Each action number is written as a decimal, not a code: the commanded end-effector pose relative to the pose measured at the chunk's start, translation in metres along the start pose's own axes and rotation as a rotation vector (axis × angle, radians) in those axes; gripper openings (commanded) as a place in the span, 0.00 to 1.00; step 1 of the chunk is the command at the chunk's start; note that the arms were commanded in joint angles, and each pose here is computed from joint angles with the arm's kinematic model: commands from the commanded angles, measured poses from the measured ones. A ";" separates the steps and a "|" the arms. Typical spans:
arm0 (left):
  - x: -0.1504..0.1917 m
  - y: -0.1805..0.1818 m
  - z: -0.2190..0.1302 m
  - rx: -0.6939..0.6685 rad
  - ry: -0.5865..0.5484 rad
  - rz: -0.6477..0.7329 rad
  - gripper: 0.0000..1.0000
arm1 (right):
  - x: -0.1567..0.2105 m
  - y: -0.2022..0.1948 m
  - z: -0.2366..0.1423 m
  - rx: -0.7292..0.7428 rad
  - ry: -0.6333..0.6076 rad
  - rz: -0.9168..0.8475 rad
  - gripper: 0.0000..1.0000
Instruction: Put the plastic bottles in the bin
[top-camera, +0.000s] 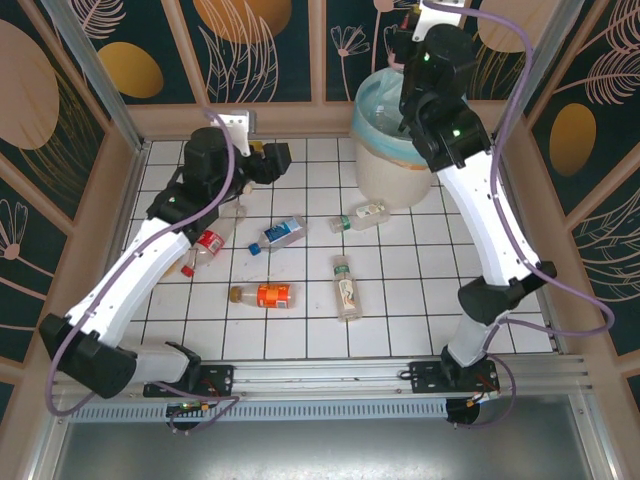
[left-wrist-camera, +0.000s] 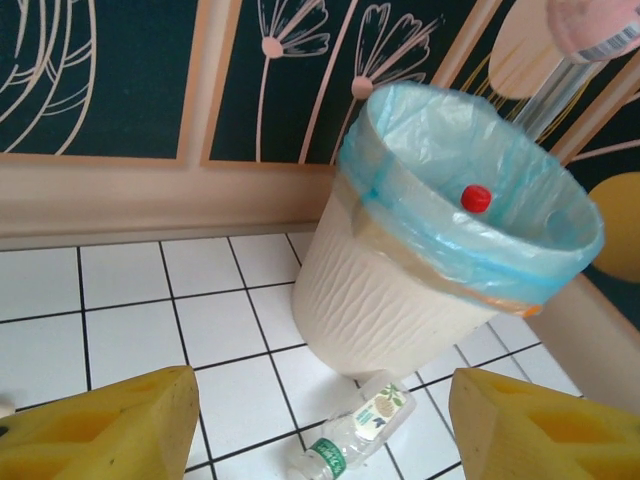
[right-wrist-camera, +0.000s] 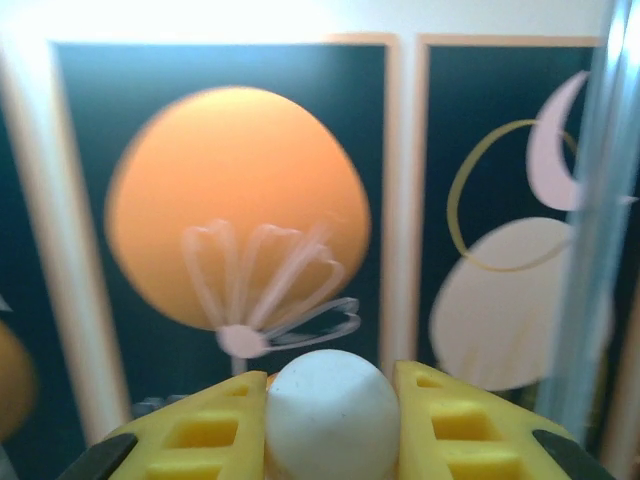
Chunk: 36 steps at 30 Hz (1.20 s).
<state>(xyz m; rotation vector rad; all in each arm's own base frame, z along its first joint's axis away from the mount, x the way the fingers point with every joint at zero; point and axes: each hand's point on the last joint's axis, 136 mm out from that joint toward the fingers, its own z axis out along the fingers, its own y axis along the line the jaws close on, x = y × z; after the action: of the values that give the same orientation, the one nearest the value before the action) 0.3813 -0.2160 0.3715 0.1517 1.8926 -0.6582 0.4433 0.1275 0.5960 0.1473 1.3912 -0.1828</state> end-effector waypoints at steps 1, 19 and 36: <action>-0.016 -0.002 0.007 0.010 -0.097 0.074 0.68 | 0.056 -0.002 0.031 0.086 0.116 -0.201 0.00; 0.041 -0.003 0.051 0.118 0.001 0.024 0.69 | 0.204 0.044 0.088 -0.072 0.429 -0.096 0.00; 0.059 0.017 0.053 0.032 0.027 0.020 0.70 | 0.315 0.012 0.081 0.012 0.705 -0.197 0.00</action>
<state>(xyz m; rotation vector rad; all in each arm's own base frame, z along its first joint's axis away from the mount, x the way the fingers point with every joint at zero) 0.4087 -0.2415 0.2847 0.2075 1.9522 -0.6826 0.5823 0.1134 0.3746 0.1513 1.8901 -0.2047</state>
